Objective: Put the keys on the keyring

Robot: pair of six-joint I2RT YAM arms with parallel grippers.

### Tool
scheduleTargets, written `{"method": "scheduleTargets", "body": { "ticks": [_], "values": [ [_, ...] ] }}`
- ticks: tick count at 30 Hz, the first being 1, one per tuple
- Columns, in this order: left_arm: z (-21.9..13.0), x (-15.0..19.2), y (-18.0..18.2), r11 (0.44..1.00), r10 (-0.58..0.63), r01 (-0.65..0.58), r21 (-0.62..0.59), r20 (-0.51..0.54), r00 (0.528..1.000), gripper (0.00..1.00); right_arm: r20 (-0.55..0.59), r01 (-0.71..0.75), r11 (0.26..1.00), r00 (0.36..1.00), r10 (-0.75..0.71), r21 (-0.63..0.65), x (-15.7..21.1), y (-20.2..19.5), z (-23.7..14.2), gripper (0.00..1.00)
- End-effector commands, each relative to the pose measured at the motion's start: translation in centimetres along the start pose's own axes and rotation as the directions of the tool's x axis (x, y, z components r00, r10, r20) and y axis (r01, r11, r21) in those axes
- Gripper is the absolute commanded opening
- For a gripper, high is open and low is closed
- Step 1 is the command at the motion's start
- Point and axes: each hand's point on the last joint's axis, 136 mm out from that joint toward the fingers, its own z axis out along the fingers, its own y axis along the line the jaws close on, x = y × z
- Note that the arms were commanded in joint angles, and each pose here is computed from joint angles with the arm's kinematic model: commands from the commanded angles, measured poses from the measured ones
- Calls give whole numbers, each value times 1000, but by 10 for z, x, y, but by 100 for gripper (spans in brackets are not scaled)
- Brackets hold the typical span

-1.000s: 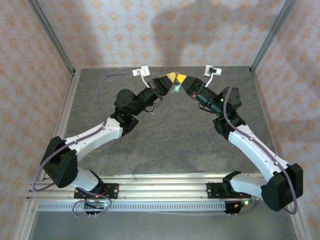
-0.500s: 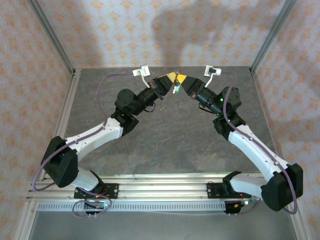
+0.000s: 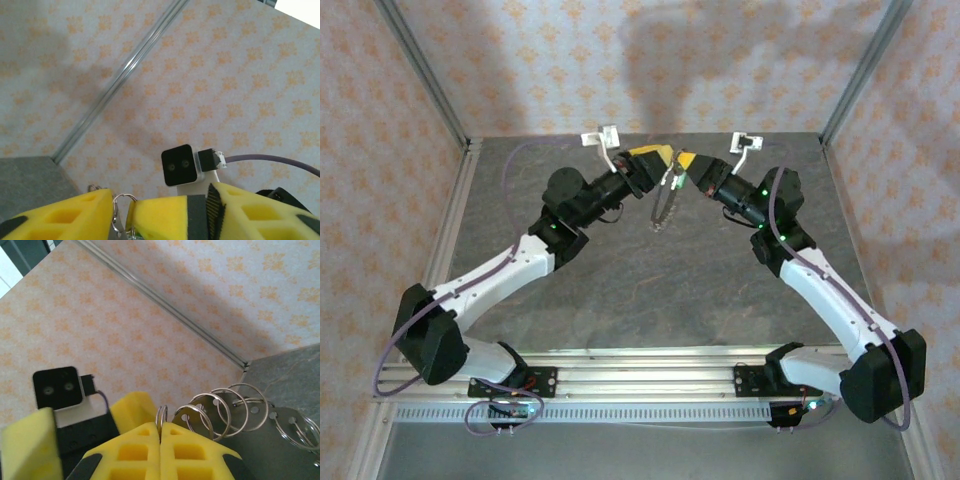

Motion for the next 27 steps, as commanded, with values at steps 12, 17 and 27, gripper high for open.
{"method": "scheduleTargets", "body": {
  "ticks": [12, 17, 27],
  "values": [
    [-2, -28, 10, 990, 117, -94, 100, -247, 962, 65, -201, 92, 975, 970, -133, -201, -21, 41, 4, 0],
    [1, -27, 9, 983, 127, -79, 166, -302, 945, 65, -286, 91, 966, 945, -160, -241, -14, 42, 10, 0],
    [5, -16, 5, 973, 141, -54, 226, -390, 910, 54, -323, 75, 965, 933, -157, -251, -11, 38, 16, 0]
  ]
}}
